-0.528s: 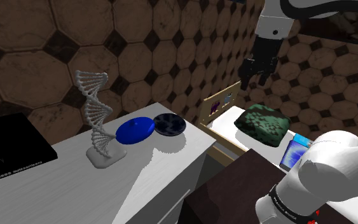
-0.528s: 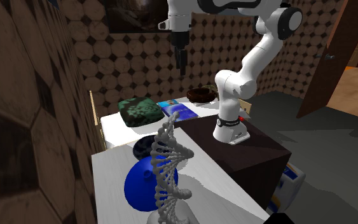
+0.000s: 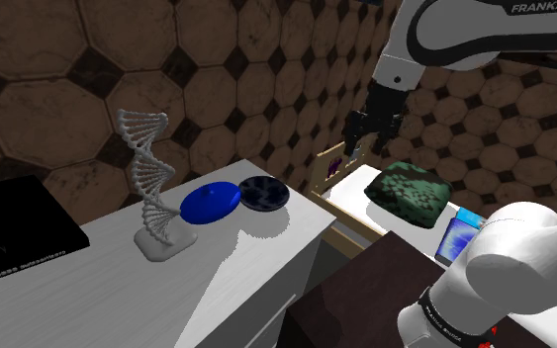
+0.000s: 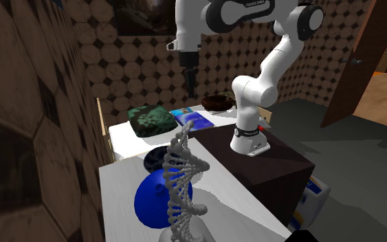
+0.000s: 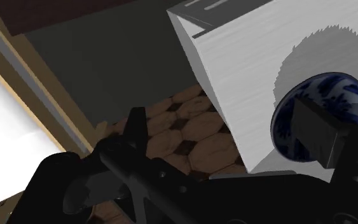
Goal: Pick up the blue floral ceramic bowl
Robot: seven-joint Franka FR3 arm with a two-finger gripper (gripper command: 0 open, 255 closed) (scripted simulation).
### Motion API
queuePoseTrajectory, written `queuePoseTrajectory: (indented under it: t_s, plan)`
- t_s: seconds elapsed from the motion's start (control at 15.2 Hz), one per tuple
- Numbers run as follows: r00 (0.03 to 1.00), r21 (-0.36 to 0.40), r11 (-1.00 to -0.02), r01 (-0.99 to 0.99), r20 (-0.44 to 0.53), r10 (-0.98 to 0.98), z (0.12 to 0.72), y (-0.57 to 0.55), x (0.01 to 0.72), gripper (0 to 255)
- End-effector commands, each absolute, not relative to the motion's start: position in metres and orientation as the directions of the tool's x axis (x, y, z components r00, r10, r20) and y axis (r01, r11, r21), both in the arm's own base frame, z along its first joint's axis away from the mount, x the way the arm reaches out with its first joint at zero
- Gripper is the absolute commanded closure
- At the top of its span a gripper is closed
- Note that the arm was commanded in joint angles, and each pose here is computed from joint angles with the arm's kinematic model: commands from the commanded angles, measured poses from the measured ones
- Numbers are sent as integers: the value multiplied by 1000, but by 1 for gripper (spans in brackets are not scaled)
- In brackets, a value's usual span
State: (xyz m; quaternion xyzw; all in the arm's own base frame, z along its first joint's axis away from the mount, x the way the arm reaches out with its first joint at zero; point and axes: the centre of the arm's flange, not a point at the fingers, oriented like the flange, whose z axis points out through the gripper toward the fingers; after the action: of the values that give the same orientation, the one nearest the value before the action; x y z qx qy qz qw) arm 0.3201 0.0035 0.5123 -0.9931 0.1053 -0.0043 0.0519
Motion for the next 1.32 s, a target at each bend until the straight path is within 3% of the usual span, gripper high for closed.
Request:
queuePoseTrajectory:
  t_s: [0.0,0.79,1.25]
  plan:
    - [972,-162,-960,-228,11,-233,493,6,332,0]
    - [933,-478,-827,-295,42,-357,391,51,406,0]
    - [932,-484,-824,-296,42,-360,357,53,408,0]
